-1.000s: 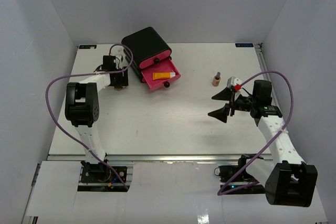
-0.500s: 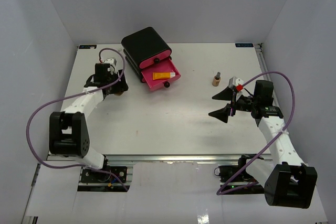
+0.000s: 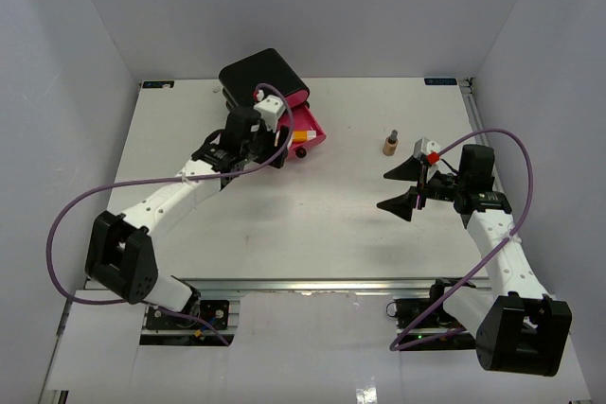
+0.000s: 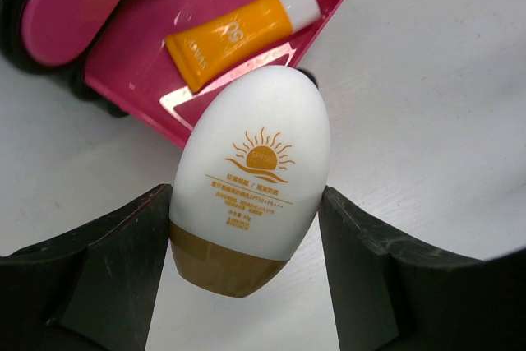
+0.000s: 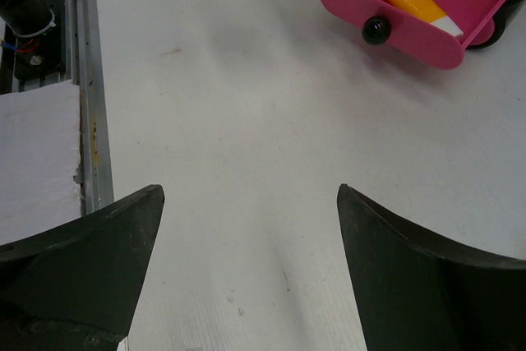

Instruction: Organize the makeup

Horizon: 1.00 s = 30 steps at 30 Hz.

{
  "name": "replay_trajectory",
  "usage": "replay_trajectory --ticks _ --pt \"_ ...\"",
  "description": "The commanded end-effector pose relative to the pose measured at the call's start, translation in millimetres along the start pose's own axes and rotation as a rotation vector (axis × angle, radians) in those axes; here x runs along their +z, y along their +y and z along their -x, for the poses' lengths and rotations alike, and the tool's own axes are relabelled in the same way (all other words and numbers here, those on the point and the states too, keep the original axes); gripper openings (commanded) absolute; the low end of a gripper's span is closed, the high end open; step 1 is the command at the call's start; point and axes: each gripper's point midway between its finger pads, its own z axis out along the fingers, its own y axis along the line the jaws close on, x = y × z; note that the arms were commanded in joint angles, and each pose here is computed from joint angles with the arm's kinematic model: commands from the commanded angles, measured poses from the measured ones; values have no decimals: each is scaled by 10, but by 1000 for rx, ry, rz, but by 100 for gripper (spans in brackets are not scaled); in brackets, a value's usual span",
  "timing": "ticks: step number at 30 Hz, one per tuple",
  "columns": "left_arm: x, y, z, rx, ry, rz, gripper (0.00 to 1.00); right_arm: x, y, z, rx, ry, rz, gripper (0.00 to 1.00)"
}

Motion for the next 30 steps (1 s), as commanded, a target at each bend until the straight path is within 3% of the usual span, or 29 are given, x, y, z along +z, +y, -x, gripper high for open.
replay_trajectory --ticks 1,16,30 --pt "114 -10 387 146 -33 55 22 -15 -18 75 -33 -20 5 92" --pt "833 -15 555 240 32 80 23 -21 -32 64 -29 -19 1 92" --pt "1110 16 535 291 58 96 29 -24 -43 55 -24 -19 -2 92"
